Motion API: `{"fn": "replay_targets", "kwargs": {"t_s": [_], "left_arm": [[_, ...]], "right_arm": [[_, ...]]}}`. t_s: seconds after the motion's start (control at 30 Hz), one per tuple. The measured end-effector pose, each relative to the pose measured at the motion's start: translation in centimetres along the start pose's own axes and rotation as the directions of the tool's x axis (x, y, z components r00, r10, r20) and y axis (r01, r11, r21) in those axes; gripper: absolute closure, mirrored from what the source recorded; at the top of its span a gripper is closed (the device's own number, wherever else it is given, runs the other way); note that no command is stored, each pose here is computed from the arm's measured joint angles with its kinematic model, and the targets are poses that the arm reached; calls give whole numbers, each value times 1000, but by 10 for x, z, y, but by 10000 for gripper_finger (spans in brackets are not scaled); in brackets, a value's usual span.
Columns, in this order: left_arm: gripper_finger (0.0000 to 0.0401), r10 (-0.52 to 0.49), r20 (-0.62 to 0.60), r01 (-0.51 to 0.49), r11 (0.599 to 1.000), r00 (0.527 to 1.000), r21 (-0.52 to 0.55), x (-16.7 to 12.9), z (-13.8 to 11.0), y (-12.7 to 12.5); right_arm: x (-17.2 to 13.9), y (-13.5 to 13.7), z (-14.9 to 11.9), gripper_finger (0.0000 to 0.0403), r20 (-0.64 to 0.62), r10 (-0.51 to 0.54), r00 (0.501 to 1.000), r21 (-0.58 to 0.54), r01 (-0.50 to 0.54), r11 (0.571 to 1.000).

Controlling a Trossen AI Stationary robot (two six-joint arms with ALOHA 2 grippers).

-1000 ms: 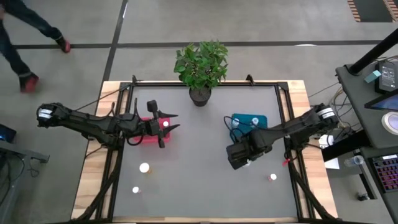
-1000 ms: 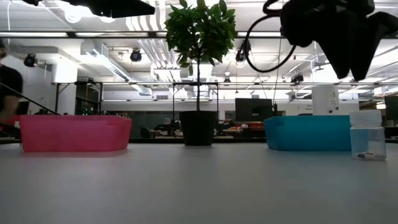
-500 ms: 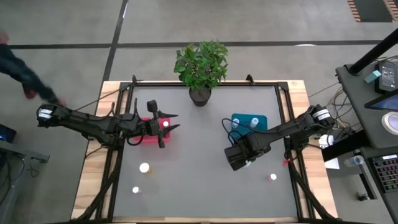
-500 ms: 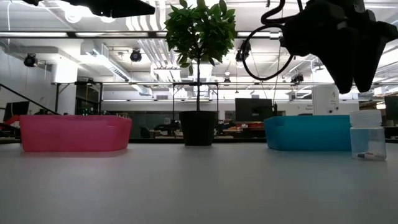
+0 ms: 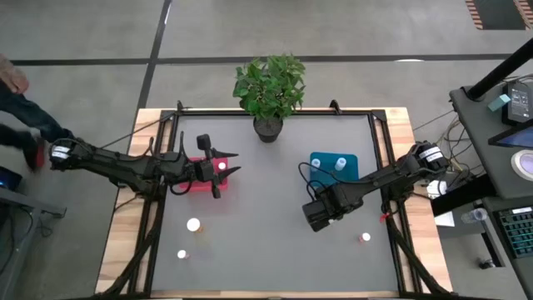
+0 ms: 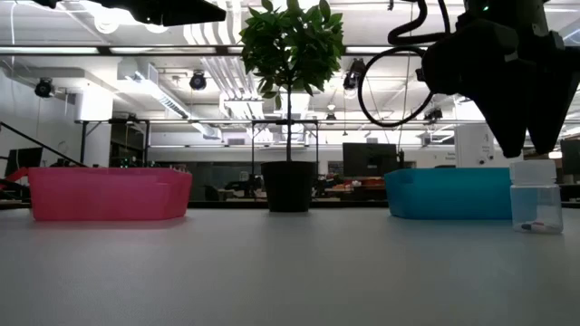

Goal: Pick and place medicine bottles into bin by pill shape (circle, oval)
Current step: Put the transparent capsule bottle into the blue bin

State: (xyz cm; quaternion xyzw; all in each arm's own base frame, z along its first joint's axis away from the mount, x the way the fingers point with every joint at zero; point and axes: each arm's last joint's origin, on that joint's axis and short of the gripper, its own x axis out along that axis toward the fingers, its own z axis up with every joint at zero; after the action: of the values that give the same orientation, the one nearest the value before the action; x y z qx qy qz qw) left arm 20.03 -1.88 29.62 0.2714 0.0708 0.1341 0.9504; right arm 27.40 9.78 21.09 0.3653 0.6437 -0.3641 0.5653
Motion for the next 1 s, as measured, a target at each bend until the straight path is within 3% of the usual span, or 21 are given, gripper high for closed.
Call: {"fn": "replay_targets", "kwargs": {"t_s": [0.5, 1.0], "left_arm": [[241, 0, 0, 0, 1000, 1000, 0, 0, 0, 0], [241, 0, 0, 0, 1000, 1000, -2, 0, 0, 0]], "right_arm": [[36, -2, 1, 161, -34, 75, 997, 19, -75, 997], [33, -1, 1, 226, -33, 85, 996, 17, -84, 996]]}}
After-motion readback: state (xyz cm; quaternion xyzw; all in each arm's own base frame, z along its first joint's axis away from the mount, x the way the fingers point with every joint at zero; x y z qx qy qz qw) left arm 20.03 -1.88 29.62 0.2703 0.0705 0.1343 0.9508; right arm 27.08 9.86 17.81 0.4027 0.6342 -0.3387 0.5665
